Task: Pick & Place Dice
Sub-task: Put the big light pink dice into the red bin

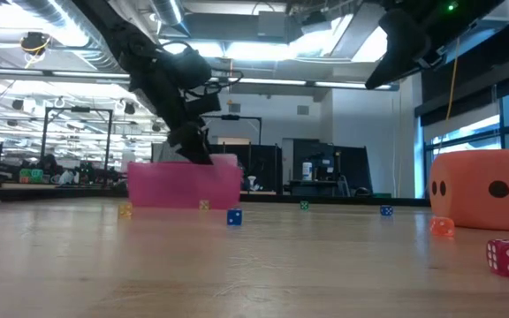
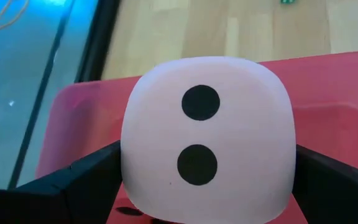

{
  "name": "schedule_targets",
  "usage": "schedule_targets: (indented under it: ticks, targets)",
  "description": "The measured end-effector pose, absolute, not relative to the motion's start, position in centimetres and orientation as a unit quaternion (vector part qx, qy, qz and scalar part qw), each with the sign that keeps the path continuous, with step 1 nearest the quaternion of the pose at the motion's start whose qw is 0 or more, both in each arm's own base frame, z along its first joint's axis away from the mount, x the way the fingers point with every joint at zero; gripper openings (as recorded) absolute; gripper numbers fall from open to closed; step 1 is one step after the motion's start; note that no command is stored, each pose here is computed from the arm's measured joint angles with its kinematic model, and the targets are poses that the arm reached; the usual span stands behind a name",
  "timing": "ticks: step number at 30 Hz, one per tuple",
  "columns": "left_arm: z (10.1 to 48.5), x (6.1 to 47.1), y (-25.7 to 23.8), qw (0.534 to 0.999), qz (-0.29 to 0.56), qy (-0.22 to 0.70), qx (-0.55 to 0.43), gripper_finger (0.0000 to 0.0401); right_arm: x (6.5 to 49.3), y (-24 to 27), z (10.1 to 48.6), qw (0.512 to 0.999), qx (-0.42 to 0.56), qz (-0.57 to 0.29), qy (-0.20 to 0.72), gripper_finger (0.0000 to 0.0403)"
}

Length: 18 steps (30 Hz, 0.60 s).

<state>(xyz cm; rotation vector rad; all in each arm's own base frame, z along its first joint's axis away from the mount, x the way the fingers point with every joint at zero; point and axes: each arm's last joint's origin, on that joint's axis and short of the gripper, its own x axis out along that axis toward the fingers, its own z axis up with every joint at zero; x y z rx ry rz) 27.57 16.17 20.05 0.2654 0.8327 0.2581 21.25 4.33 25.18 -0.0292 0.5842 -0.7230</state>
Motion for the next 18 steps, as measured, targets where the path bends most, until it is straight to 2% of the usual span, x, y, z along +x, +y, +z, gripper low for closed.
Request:
schedule_targets:
  ticks: [9,18]
  targets:
    - [18.3,29.0,16.3,0.909,0.103,0.387,0.113,0.04,21.3,4.3,25.2,0.894,-0.011,-0.349,0.28,0.0004]
    - [18.1,30.7,15.1,0.92,0.087,0.351,0.149,0.04,21.6,4.5,25.0,0.896,0.019,-0.349,0.274,0.0004]
